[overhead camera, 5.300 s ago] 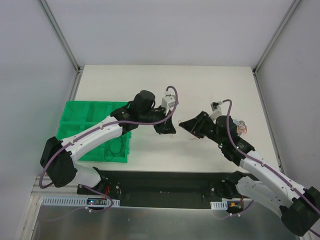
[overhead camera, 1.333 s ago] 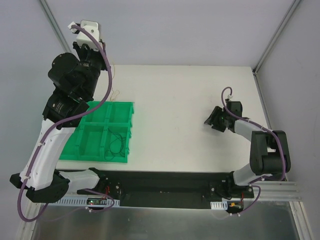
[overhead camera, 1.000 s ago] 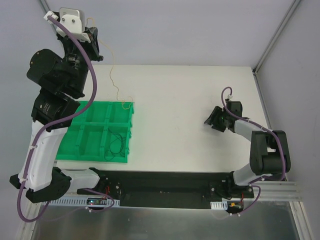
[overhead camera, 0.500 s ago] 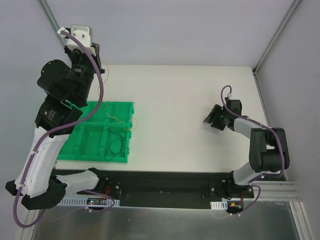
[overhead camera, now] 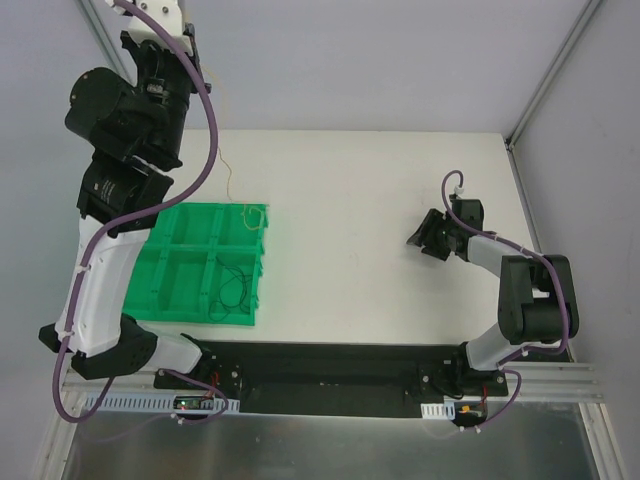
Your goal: Untangle the cables
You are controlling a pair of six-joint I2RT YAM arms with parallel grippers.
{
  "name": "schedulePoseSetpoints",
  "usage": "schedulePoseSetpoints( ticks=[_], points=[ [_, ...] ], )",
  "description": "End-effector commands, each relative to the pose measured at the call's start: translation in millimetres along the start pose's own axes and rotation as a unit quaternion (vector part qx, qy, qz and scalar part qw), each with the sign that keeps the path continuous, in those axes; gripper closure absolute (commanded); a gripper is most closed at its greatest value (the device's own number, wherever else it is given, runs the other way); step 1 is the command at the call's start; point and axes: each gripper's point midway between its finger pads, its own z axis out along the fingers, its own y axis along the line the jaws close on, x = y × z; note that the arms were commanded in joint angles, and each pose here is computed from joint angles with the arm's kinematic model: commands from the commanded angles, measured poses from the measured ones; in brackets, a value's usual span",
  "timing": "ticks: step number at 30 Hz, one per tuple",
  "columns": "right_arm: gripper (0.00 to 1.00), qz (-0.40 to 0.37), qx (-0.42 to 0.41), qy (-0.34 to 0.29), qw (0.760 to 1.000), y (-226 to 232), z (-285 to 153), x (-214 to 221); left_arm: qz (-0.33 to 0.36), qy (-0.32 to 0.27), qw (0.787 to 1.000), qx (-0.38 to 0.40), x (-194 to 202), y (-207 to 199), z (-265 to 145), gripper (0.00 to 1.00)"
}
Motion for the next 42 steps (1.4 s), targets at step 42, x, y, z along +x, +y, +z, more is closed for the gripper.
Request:
schedulePoseSetpoints(
  ticks=[42],
  points=[
    [0.43, 0.006, -0.003, 0.017, 1.000, 2, 7, 3, -0.006, 0.049, 0.998, -0.034, 55, 22, -48, 1.00]
  ],
)
